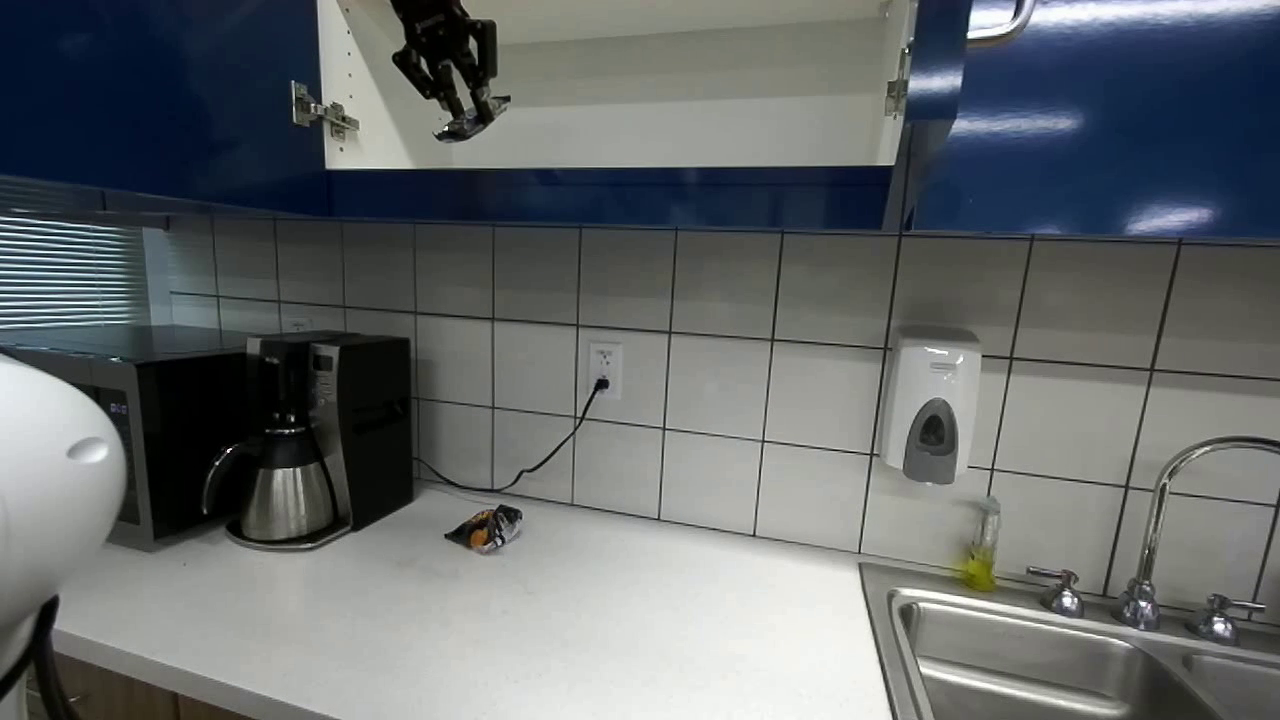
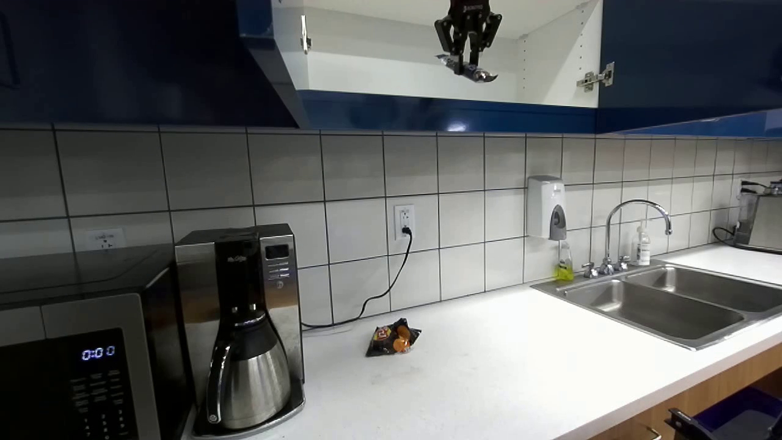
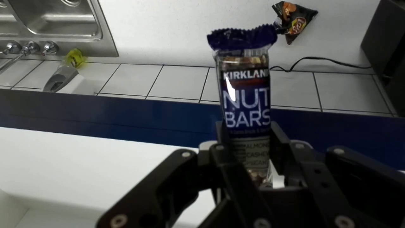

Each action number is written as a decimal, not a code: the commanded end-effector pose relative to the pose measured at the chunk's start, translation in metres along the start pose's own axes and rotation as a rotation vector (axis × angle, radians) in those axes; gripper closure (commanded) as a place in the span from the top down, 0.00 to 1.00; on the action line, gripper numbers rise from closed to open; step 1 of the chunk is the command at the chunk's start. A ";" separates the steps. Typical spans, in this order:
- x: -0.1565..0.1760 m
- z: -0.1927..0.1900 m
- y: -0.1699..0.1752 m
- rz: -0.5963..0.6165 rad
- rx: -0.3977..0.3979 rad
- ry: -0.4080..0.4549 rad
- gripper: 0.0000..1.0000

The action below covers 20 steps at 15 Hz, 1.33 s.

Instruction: Put the chocolate bar inside the cabinet

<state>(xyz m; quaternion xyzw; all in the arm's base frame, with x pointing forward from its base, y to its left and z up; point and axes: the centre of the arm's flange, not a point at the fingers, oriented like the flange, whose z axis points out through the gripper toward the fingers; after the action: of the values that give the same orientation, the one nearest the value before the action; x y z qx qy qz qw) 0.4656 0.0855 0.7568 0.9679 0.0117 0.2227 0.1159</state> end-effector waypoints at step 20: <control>0.094 0.033 -0.023 0.106 0.001 0.067 0.09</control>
<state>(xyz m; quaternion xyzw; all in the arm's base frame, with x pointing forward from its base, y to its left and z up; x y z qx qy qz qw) 0.5469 0.0997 0.7507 0.9615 -0.0219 0.2542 0.1024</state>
